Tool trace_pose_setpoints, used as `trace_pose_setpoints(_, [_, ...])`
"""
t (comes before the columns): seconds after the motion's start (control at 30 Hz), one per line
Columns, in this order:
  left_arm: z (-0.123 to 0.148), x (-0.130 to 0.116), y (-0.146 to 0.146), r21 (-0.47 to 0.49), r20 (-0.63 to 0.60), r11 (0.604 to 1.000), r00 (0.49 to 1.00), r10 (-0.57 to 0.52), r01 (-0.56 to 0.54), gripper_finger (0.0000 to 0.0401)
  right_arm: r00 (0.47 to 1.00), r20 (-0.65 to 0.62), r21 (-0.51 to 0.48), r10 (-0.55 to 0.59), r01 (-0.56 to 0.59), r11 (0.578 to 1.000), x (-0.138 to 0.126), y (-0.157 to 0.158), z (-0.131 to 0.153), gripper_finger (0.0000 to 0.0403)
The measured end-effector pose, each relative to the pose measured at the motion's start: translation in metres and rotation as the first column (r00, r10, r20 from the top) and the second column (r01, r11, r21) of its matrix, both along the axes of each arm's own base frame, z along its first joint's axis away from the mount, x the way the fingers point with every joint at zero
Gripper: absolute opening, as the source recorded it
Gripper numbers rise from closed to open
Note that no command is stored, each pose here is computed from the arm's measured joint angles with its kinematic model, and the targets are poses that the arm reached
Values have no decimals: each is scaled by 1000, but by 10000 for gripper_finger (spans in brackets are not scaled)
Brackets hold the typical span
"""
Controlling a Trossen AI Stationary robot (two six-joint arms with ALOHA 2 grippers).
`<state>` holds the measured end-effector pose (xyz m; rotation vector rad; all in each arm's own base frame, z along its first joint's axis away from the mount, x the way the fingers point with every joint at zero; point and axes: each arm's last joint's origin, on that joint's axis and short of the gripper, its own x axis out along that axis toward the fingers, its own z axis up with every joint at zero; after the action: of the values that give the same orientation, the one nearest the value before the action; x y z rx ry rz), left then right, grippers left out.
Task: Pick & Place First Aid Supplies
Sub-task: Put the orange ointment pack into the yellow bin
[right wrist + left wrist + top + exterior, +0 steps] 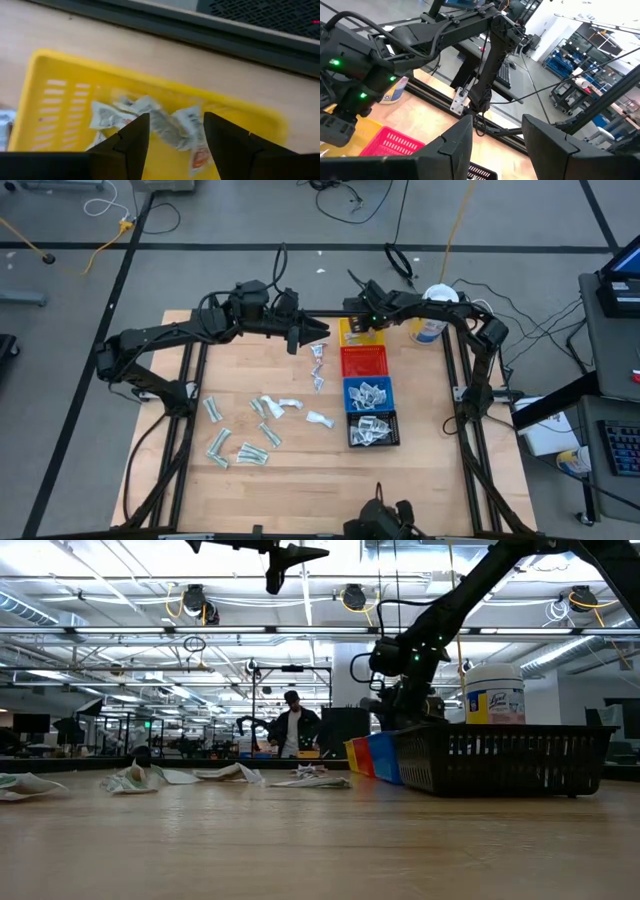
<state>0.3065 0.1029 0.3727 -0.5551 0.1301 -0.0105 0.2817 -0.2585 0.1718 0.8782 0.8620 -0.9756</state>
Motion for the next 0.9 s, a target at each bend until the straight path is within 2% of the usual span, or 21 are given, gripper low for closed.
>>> trace_pose_setpoints(0.13, [0, 0, 0, 1, 0, 1000, 1000, 0, 0, 175, 994, 67, 40, 84, -87, 995, 4, 5, 5, 181])
trace_pose_setpoints(0.23, [0, 0, 0, 18, 1, 1000, 1000, -3, 3, 175, 975, 88, -22, 202, -201, 979, 10, 12, 16, 181])
trace_pose_setpoints(0.4, [0, 0, 0, 38, 1, 999, 1000, -5, 5, 175, 882, 0, -164, 471, -465, 870, 10, 33, 48, 181])
trace_pose_setpoints(0.53, [-2, -1, 3, 15, -19, 1000, 1000, 6, -6, 175, 772, -93, -180, 628, -634, 752, 0, 59, 73, 180])
trace_pose_setpoints(0.6, [-8, -3, 5, -5, -80, 1000, 997, 11, -12, 175, 723, -128, -171, 679, -691, 703, -9, 72, 87, 180])
trace_pose_setpoints(0.67, [-16, -6, 6, -39, -166, 999, 986, 28, -35, 175, 690, -149, -156, 708, -723, 673, -20, 84, 101, 180])
trace_pose_setpoints(0.77, [-28, -11, 9, -89, -296, 988, 951, 92, -123, 175, 674, -154, -176, 722, -738, 652, -34, 98, 121, 180])
trace_pose_setpoints(0.9, [-40, -17, 13, -169, -445, 948, 879, 171, -269, 175, 671, -144, -233, 728, -738, 634, -51, 115, 145, 180])
